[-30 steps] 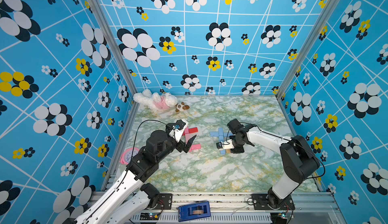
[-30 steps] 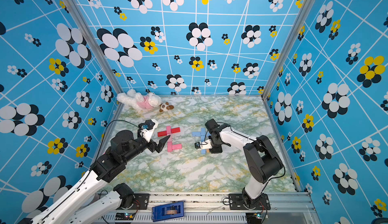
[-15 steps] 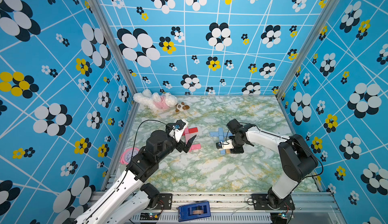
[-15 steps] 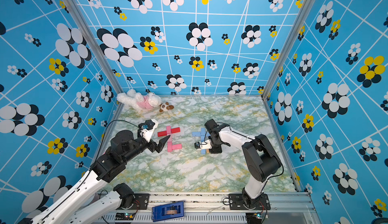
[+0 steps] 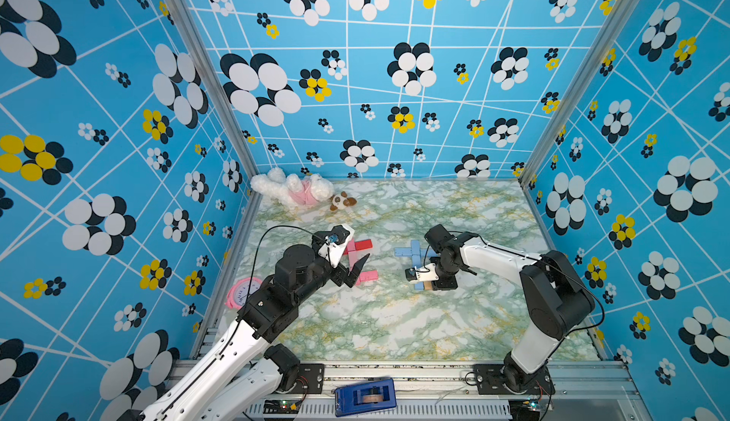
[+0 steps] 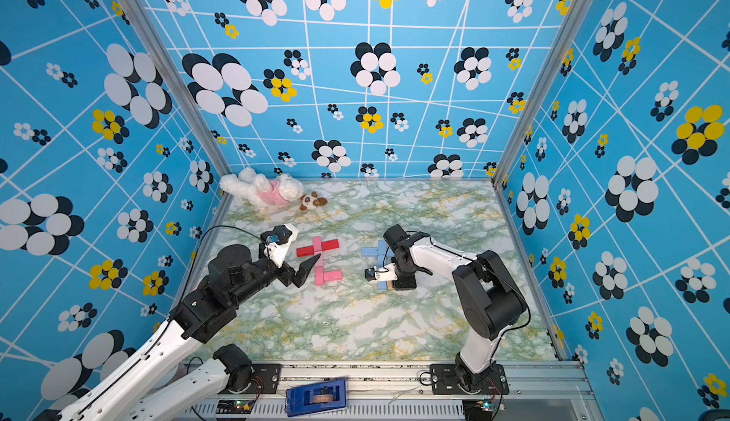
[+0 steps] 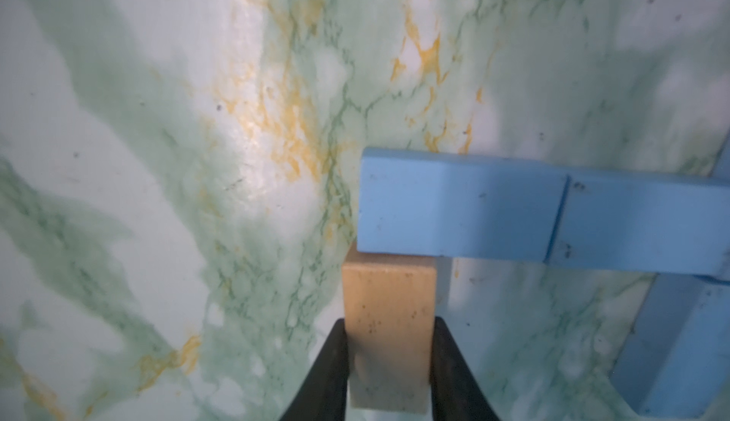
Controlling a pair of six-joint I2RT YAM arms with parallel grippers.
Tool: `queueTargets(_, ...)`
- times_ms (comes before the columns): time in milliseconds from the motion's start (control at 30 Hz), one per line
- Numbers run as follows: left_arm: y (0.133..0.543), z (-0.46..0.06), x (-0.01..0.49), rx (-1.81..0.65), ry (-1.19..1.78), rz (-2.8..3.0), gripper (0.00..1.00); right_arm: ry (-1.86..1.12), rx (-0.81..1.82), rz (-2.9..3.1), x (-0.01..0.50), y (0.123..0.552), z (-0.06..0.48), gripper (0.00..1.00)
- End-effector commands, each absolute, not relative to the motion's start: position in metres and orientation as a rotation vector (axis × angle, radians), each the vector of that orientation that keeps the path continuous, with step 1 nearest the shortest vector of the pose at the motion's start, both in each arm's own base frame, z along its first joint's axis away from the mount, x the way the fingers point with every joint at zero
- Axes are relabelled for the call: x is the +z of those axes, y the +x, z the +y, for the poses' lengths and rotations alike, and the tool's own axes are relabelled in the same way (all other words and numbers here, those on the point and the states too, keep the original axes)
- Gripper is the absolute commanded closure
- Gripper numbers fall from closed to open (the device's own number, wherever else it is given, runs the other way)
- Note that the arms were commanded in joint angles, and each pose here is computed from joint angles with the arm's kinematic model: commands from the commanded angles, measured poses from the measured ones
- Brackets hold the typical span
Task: Assemble the letter t with building blocks
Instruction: Assemble the building block at the center of the board.
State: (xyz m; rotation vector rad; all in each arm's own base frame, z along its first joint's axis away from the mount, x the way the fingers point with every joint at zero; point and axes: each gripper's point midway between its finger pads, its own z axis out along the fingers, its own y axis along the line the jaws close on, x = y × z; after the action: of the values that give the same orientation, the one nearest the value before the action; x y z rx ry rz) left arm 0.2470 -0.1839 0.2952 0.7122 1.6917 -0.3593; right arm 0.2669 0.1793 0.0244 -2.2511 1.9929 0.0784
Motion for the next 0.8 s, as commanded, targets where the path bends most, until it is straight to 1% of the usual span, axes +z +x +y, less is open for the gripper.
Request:
queueTargets(0, 0.2445, -0.1826, 0.288, -0.342, 0.73, 1.705, 0.01, -2.257, 0.13, 2.02, 0.0255, 0.2588, 0.182, 0.98)
queueTargets(467, 0.2437, -0.1827, 0.2881, -0.343, 0.731, 1.704, 0.01, -2.243, 0.13, 2.066, 0.023, 0.259, 0.1809, 0.92)
queueTargets(633, 0.2441, -0.1826, 0.2881, -0.34, 0.731, 1.704, 0.01, -2.243, 0.129, 2.085, 0.021, 0.2585, 0.1796, 0.87)
queueTargets(767, 0.2439, -0.1827, 0.2869, -0.34, 0.733, 1.708, 0.01, -2.235, 0.131, 2.099, 0.0195, 0.2591, 0.1796, 0.85)
